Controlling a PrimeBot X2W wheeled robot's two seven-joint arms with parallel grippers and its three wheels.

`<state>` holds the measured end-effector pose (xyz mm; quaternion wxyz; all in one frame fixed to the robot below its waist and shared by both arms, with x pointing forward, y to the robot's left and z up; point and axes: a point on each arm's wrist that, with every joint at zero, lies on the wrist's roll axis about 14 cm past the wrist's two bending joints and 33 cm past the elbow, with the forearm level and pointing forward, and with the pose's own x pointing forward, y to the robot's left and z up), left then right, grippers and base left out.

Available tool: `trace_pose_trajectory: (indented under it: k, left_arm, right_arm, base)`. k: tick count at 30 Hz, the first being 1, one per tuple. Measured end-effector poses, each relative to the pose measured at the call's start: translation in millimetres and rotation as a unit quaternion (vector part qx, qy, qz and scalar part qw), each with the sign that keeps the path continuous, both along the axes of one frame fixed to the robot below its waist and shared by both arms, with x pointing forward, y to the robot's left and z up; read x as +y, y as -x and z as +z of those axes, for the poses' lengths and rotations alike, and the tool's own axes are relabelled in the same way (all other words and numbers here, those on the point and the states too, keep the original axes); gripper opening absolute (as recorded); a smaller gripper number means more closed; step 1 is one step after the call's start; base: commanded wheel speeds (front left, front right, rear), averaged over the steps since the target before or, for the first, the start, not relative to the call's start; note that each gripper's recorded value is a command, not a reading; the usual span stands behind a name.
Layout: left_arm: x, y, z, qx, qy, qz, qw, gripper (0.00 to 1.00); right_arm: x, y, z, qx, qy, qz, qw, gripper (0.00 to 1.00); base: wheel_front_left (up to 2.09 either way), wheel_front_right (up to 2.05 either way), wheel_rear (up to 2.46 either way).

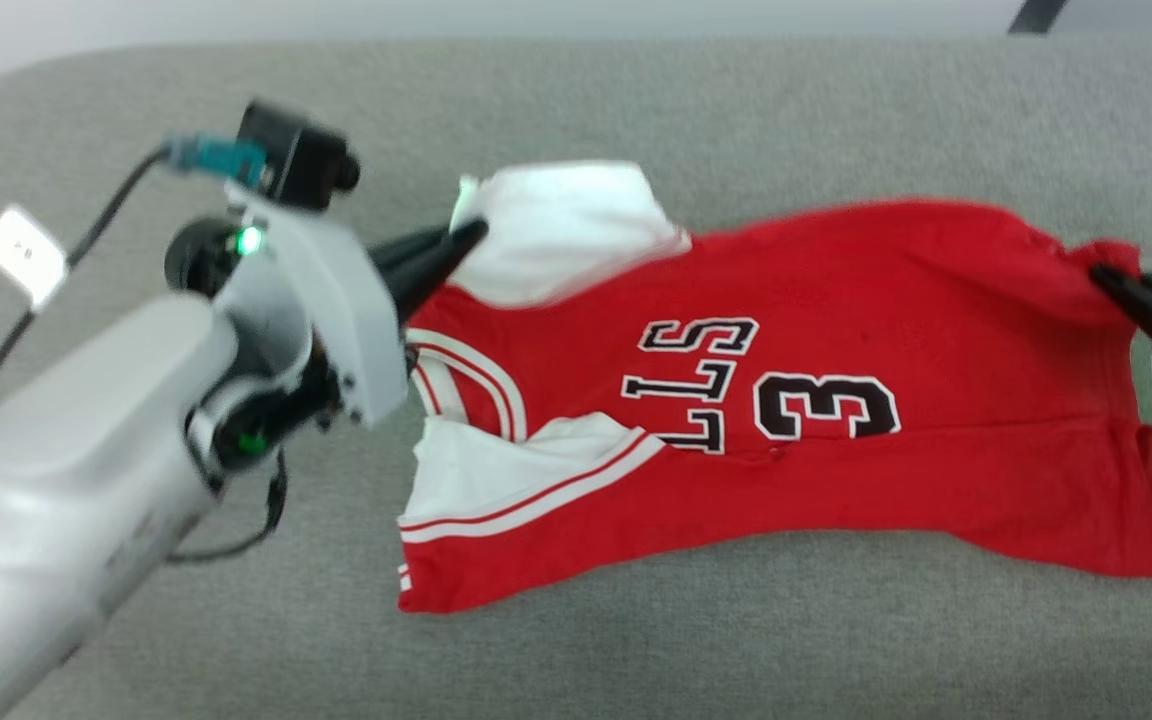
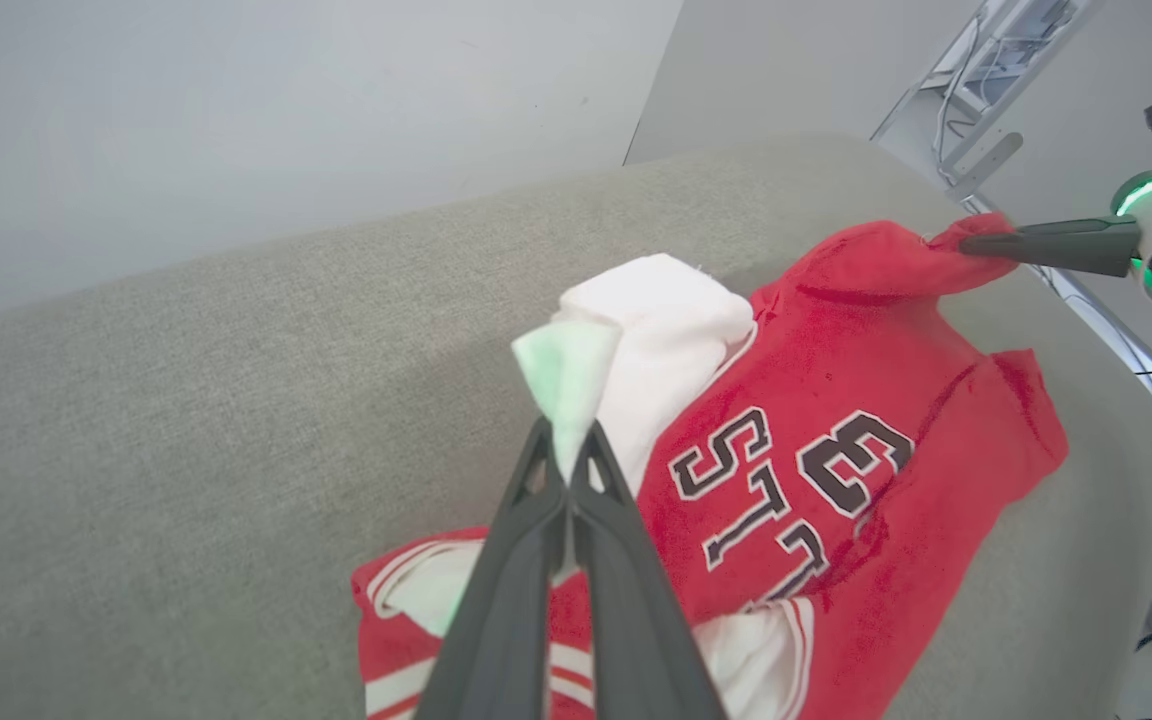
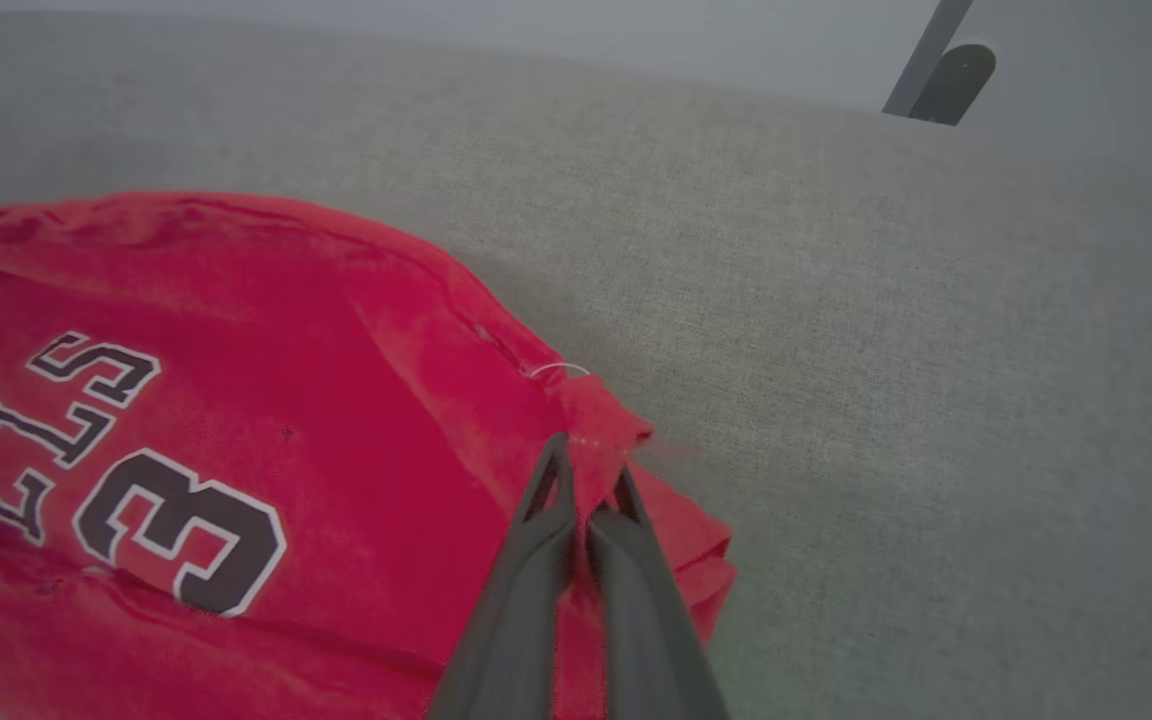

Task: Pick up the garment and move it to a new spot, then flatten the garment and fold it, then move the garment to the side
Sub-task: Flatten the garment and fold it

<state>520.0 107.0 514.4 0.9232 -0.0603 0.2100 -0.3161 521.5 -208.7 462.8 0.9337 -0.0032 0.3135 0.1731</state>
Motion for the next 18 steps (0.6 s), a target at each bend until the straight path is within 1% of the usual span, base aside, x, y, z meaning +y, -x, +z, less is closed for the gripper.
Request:
trace_pose_trajectory:
  k: [6, 10, 14, 18]
  left_arm:
    - [22.7, 44.5, 6.3, -0.012, 0.021, 0.017, 1.000, 0.00]
    - [30.9, 71.0, 4.8, -0.015, 0.034, 0.030, 0.999, 0.00]
    - [30.8, 92.9, -10.1, -0.002, 0.047, 0.039, 0.998, 0.00]
    - [26.0, 103.0, -27.6, 0.011, 0.071, 0.056, 0.996, 0.00]
  right_arm:
    - [3.2, 33.0, 6.4, -0.008, -0.009, 0.020, 1.000, 0.00]
    - [6.9, 49.0, 8.3, -0.009, -0.016, 0.029, 0.999, 0.00]
    - [3.9, 61.9, -0.7, 0.004, -0.023, 0.022, 0.999, 0.00]
    - [-3.1, 70.2, -17.4, 0.016, -0.020, 0.003, 1.000, 0.00]
  base:
    - [0.00, 0.00, 0.00]
    - [0.00, 0.00, 0.00]
    - [0.00, 0.00, 0.00]
    - [0.00, 0.00, 0.00]
